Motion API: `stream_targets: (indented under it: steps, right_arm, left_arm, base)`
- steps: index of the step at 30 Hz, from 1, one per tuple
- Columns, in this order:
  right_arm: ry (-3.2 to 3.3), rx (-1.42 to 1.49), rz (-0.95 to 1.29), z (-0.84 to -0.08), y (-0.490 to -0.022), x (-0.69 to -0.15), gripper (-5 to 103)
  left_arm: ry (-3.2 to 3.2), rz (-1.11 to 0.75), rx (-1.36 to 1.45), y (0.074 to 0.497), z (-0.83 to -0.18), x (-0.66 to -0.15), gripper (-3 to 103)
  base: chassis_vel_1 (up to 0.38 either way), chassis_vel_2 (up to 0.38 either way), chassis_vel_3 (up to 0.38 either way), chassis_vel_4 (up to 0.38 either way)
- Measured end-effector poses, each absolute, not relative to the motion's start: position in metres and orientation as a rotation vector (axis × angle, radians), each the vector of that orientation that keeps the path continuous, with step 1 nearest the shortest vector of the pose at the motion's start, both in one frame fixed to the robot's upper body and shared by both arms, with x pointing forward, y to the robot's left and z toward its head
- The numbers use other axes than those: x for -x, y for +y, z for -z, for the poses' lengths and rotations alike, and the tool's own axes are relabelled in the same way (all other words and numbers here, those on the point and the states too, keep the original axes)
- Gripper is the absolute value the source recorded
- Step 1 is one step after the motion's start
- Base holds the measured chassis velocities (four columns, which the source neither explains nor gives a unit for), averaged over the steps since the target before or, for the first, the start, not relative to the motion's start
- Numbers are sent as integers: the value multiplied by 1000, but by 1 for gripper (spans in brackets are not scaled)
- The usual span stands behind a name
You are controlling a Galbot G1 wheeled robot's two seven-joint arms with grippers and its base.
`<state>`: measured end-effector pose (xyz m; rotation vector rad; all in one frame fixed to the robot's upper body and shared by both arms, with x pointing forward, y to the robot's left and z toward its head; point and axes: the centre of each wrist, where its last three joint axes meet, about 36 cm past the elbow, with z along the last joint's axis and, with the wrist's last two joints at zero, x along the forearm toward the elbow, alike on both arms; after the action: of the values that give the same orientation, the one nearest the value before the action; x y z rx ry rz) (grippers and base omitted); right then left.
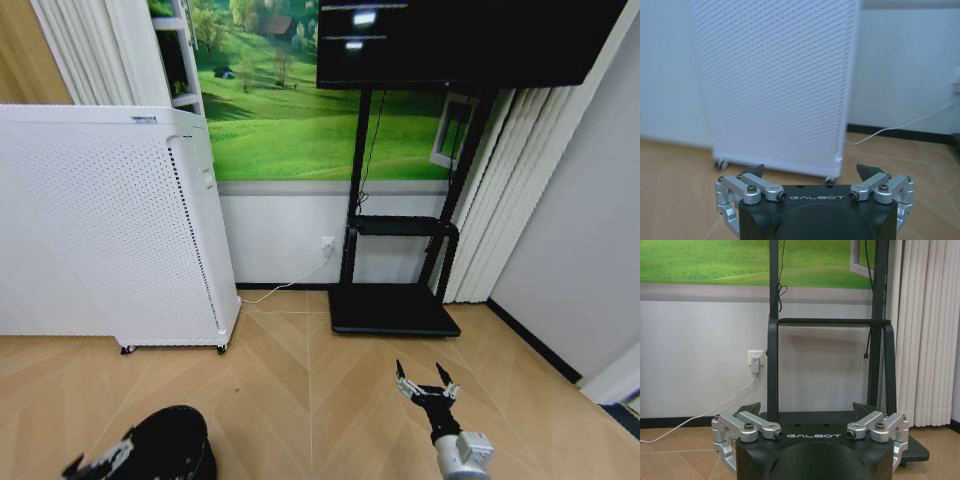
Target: Pick up the trash bin and place the garbage on the floor into it.
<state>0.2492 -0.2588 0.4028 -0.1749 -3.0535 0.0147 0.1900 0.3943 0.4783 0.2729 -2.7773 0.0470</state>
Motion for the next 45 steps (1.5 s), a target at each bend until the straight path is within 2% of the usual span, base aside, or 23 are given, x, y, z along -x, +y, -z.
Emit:
stream_targets:
  steps: [2,12,21,30,45]
  right_arm:
    - [-3054,175,-15,-403,-259,-249,100]
    - [-3053,175,-15,-403,-259,-249,100]
    - [-3053,175,-15,-403,-259,-249,100]
    - [-3054,175,-15,-403,-259,-249,100]
    - [-3053,175,-15,-403,-259,-249,100]
  left_arm:
    - [-2864,86,-65,384,-488,-212,100]
    - [-3001,211,44,378,-491,-243,100]
    - [-2996,132,235,369,-464,-265,100]
    - [-2969,-146,271,313,-440,-245,100]
    - [-2983,-156,245,309,-452,-233,100]
  base:
    - [0,0,0,0]
    - [0,0,0,0]
    - [0,0,0,0]
    - [0,0,0,0]
    - [0,0,0,0]
